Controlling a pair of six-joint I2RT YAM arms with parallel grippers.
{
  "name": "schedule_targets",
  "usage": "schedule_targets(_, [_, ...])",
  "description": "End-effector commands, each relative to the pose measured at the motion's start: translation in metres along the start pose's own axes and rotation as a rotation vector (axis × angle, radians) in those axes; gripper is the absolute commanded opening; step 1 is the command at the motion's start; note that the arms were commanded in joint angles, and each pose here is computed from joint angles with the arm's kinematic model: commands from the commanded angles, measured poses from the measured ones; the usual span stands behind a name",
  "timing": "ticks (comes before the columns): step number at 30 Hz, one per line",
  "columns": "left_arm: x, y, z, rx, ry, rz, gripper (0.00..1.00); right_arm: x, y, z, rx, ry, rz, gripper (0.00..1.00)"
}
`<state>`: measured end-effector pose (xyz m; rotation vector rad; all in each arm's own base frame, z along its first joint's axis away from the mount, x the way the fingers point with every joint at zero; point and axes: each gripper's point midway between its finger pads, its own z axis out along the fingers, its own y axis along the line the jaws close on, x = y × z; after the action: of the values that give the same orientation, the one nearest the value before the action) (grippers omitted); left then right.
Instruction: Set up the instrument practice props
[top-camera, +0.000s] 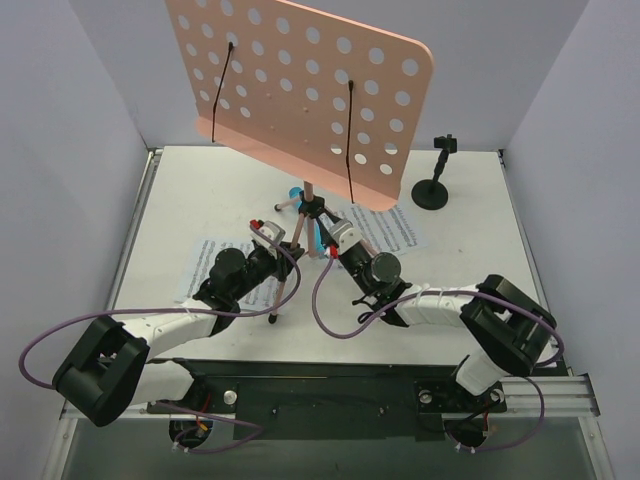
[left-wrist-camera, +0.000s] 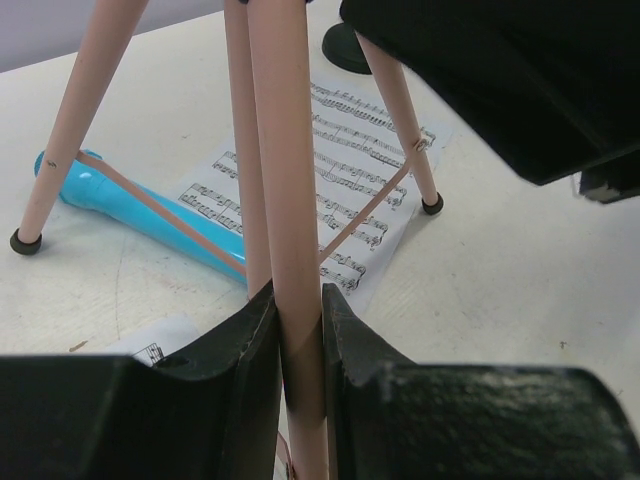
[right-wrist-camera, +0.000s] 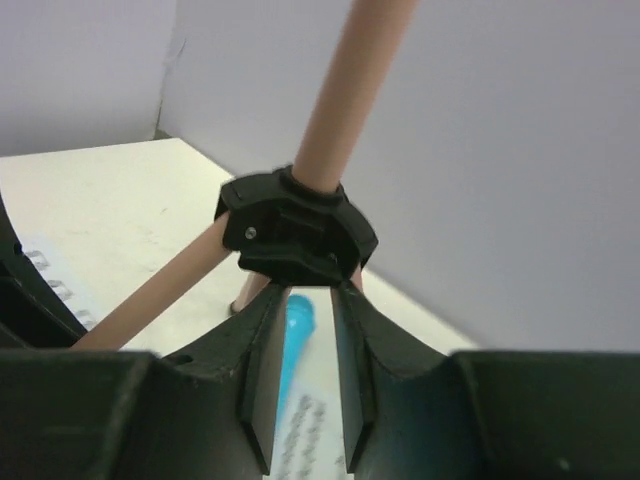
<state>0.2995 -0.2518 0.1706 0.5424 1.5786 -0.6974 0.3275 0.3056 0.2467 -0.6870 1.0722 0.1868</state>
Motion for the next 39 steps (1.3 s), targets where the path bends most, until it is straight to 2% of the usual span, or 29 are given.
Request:
schedule_targets(1, [-0.021, -0.009, 0.001, 0.054, -0.069, 0.069, 0.0, 0.012, 0.029, 0.001, 0.053, 0.042, 0.519, 0.0])
schedule_targets(6, [-0.021, -0.008, 0.001, 0.053, -0.069, 0.068, 0.0, -0.001, 0.027, 0.001, 0.119, 0.021, 0.779, 0.0])
schedule_targets(11, [-0.024, -0.009, 0.0, 0.057, -0.079, 0.068, 0.0, -0.028, 0.024, -0.004, 0.095, -0.033, 0.78, 0.0])
schedule_targets(13, [-0.025, -0.008, 0.0, 0.052, -0.079, 0.068, 0.0, -0.038, 0.023, -0.01, 0.053, -0.057, 0.741, 0.11])
schedule_targets(14, [-0.026, -0.009, 0.0, 0.054, -0.081, 0.067, 0.0, -0.039, 0.025, -0.015, 0.014, -0.061, 0.649, 0.23])
schedule_targets(15, [-0.026, -0.008, 0.0, 0.052, -0.081, 0.067, 0.0, -0.051, 0.034, -0.019, -0.076, -0.091, 0.592, 0.28])
schedule_targets(16, [-0.027, -0.009, 0.0, 0.054, -0.084, 0.068, 0.0, -0.048, 0.034, -0.026, -0.101, -0.087, 0.484, 0.39])
schedule_targets(18, [-0.027, -0.009, 0.0, 0.057, -0.085, 0.068, 0.0, -0.048, 0.037, -0.036, -0.164, -0.08, 0.347, 0.47])
schedule_targets(19, [-0.028, -0.009, -0.001, 0.054, -0.085, 0.067, 0.0, -0.048, 0.039, -0.041, -0.202, -0.065, 0.284, 0.49])
schedule_targets(20, [-0.028, -0.009, -0.001, 0.056, -0.086, 0.067, 0.0, -0.043, 0.038, -0.044, -0.228, -0.059, 0.153, 0.51])
schedule_targets(21, [-0.027, -0.009, -0.001, 0.056, -0.085, 0.067, 0.0, -0.037, 0.048, -0.052, -0.312, -0.021, 0.081, 0.53])
schedule_targets(22, [-0.028, -0.01, -0.001, 0.059, -0.086, 0.065, 0.0, -0.042, 0.052, -0.054, -0.38, -0.052, -0.076, 0.56])
schedule_targets(23, [-0.029, -0.01, -0.001, 0.059, -0.089, 0.066, 0.0, -0.024, 0.062, -0.067, -0.475, 0.031, -0.155, 0.57])
schedule_targets(24, [-0.027, -0.01, -0.001, 0.059, -0.085, 0.065, 0.0, -0.028, 0.062, -0.066, -0.533, 0.007, -0.295, 0.61])
schedule_targets(25, [-0.029, -0.01, -0.001, 0.061, -0.087, 0.066, 0.0, -0.02, 0.064, -0.073, -0.583, 0.046, -0.347, 0.63])
schedule_targets(26, [-0.028, -0.01, 0.0, 0.059, -0.086, 0.065, 0.0, -0.025, 0.059, -0.069, -0.582, 0.025, -0.425, 0.63])
schedule_targets(31, [-0.026, -0.009, 0.0, 0.059, -0.082, 0.065, 0.0, -0.05, 0.039, -0.05, -0.529, -0.051, -0.593, 0.63])
schedule_targets(39, [-0.025, -0.009, 0.0, 0.058, -0.079, 0.065, 0.0, -0.064, 0.024, -0.025, -0.541, -0.097, -0.574, 0.61])
